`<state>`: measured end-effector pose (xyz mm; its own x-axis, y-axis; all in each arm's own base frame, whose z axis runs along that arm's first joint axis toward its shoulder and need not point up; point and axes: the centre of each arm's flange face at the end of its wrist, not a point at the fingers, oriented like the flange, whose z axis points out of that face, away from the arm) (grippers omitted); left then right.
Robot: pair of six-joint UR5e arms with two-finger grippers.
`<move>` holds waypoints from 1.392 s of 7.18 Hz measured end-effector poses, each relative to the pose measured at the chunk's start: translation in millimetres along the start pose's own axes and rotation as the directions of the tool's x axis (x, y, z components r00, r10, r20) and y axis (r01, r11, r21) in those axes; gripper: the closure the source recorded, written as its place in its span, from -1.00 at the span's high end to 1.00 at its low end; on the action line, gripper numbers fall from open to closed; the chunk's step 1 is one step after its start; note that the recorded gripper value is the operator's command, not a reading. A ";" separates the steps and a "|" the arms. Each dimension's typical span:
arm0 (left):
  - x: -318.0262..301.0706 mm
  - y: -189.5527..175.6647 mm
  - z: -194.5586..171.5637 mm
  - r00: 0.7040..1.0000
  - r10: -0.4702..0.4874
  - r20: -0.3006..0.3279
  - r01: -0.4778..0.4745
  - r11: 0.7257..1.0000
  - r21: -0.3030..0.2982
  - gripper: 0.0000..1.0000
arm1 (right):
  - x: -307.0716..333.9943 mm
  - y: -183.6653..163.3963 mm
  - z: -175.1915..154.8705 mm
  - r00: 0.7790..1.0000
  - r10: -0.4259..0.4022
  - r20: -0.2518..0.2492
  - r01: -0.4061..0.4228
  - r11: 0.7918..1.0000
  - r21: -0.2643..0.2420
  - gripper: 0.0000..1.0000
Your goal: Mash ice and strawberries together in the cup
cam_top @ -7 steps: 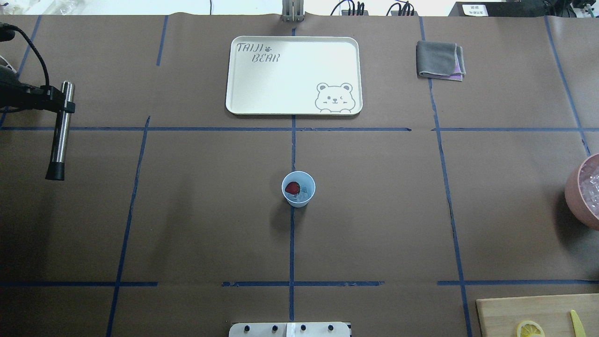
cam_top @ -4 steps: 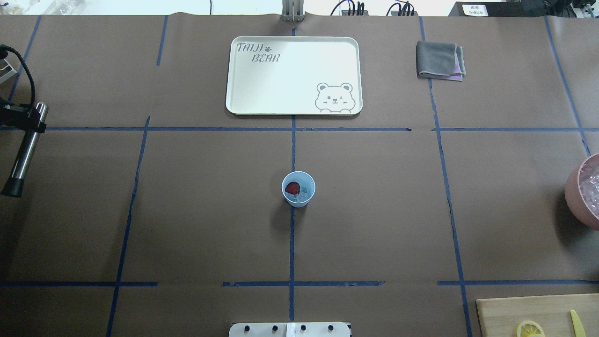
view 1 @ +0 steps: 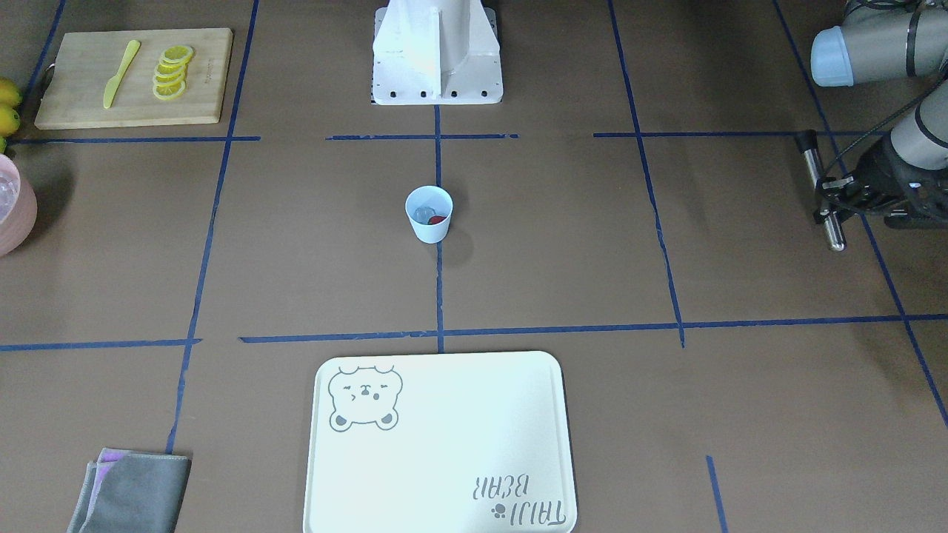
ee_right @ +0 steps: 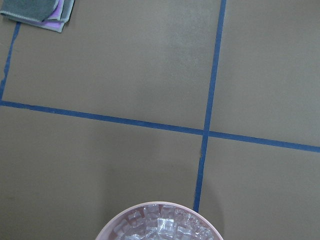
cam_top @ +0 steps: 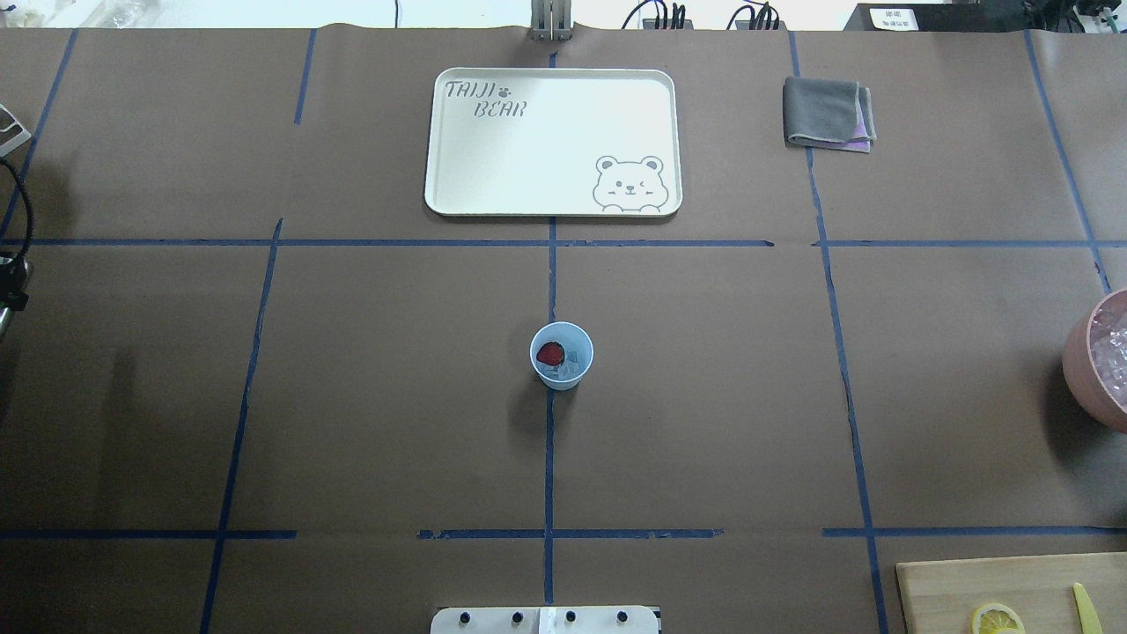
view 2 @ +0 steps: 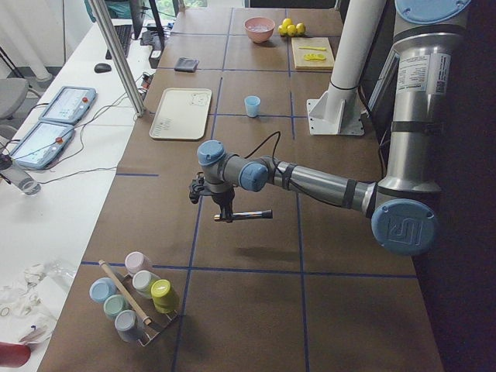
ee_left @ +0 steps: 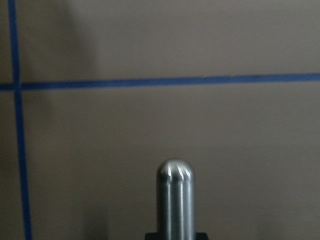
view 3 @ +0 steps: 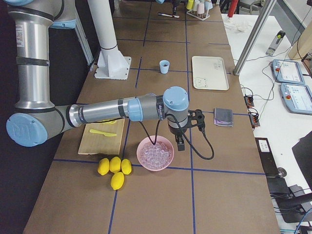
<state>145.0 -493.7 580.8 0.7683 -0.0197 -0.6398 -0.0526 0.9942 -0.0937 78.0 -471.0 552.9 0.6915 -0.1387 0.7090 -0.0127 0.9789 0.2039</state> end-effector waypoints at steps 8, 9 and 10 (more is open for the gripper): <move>-66.8 -34.9 68.3 0.999 0.052 -0.010 -0.051 0.998 0.045 -1.00 | -2.1 -0.4 1.4 1.000 -0.001 0.003 0.001 1.000 -0.003 0.99; -70.3 -34.6 69.1 0.998 0.062 -0.008 -0.062 0.997 0.045 -1.00 | -2.3 -0.5 1.6 1.000 -0.001 0.004 0.001 1.000 -0.003 0.99; -72.9 -34.8 68.4 0.997 0.072 -0.007 -0.072 0.996 0.047 -1.00 | -2.5 -0.5 1.7 1.000 -0.002 0.004 0.002 1.000 -0.003 0.99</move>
<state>134.4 -519.6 682.9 0.7581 0.0515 -0.6501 -0.0778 0.9969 -0.0118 75.1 -471.4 552.2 0.6886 -0.1408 0.7114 -0.0092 0.9792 0.2028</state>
